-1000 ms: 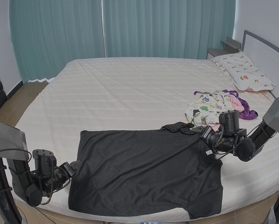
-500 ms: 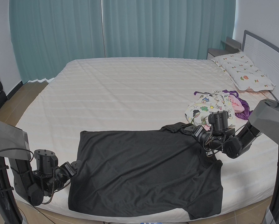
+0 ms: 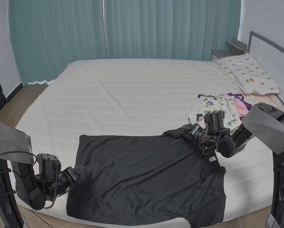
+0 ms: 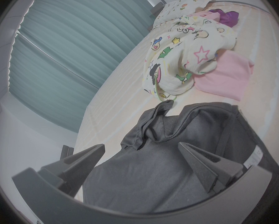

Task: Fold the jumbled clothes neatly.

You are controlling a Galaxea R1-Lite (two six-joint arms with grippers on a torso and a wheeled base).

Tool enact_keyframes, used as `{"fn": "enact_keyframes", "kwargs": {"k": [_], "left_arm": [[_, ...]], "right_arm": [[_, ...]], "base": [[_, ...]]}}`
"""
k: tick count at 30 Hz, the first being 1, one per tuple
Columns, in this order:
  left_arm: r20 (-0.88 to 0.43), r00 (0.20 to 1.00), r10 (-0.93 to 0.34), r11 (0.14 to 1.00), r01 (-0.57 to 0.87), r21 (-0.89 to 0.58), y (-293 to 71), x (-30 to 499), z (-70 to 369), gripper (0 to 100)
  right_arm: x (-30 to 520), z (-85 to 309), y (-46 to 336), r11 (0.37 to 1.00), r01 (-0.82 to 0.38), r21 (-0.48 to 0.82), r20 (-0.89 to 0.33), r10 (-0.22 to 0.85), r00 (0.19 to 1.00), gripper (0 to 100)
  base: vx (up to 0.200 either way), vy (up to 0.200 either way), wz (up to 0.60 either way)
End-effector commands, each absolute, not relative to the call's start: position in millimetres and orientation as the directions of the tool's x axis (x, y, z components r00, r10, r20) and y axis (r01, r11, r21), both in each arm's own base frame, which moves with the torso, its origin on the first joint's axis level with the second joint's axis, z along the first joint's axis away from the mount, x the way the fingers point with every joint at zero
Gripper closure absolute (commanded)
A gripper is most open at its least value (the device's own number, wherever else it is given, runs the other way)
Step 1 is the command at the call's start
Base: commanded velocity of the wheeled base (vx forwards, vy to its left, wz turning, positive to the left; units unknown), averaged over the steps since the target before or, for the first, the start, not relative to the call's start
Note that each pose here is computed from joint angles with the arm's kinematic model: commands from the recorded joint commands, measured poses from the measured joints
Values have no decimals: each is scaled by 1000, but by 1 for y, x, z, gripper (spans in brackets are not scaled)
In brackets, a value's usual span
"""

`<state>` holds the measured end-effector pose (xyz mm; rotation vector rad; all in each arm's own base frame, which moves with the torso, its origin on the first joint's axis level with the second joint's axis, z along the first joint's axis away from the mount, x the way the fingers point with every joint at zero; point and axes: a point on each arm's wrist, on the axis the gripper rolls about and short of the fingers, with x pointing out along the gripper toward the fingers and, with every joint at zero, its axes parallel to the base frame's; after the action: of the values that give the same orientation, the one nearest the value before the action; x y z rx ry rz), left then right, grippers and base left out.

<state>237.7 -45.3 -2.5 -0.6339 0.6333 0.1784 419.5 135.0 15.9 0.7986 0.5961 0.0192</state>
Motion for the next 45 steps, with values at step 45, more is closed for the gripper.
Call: {"fn": "enact_keyframes", "kwargs": {"k": [45], "left_arm": [[-586, 810, -34, 771, -352, -531, -47, 245, -14, 0]], "right_arm": [[476, 17, 151, 630, 229, 742, -486, 271, 831, 0]], "base": [[-27, 0, 0]]}}
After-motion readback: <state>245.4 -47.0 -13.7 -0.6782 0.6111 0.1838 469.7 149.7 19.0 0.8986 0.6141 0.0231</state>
